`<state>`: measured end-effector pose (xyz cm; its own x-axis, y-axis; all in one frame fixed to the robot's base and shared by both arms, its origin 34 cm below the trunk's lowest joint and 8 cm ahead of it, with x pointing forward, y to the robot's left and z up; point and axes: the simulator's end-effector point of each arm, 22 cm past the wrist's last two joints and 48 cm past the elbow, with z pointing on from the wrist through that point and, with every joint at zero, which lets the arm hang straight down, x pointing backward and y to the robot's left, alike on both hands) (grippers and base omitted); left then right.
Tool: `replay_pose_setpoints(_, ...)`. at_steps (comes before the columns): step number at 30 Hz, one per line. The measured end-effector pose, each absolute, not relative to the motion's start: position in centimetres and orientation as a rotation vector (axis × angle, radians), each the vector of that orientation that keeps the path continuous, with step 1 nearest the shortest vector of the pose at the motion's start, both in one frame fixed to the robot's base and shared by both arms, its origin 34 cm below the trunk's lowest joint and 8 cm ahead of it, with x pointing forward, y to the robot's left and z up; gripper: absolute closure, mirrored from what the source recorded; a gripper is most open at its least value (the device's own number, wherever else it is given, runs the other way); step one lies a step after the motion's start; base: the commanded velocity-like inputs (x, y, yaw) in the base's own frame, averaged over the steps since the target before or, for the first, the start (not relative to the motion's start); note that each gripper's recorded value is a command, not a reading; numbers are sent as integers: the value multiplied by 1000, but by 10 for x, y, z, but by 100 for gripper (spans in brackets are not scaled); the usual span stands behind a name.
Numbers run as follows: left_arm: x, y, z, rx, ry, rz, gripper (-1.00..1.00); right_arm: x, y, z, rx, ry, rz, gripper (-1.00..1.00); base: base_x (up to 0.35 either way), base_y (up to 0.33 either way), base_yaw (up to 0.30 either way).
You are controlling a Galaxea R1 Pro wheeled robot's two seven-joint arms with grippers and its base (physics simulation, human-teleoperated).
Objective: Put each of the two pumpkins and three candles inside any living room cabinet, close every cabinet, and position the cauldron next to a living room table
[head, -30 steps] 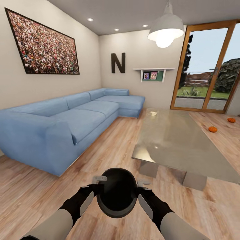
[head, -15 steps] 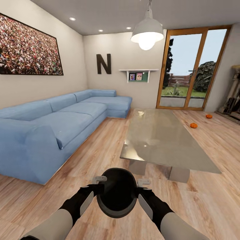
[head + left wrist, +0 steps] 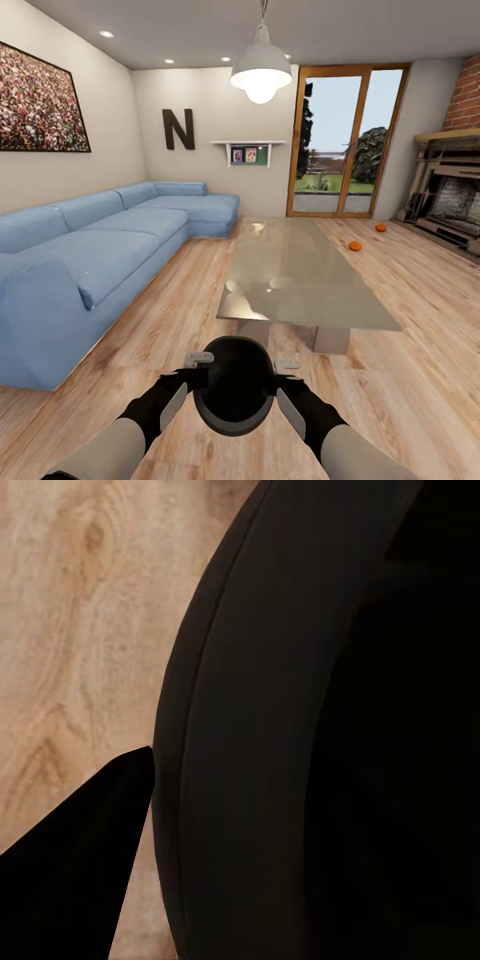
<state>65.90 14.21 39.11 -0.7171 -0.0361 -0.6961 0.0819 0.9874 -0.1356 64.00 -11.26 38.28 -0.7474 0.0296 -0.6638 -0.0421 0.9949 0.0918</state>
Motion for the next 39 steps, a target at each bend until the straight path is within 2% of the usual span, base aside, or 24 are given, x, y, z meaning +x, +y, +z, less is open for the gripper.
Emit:
replay_pose_setpoints(8, 659, 142, 393, 32, 2360, -201, 100, 640, -112, 384, -10, 2409, 130, 100, 0, 0, -150)
replay_pose_setpoints(18, 659, 142, 393, 31, 2360, -201, 100, 640, -113, 384, -10, 2409, 130, 100, 7, 0, -6)
replay_pose_setpoints(27, 659, 142, 393, 32, 2360, -200, 100, 640, -113, 384, -8, 2409, 131, 100, 209, 0, 0)
replay_pose_setpoints(39, 659, 142, 390, 31, 2364, -201, 100, 640, -113, 382, -8, 2414, 130, 100, 25, 0, 0)
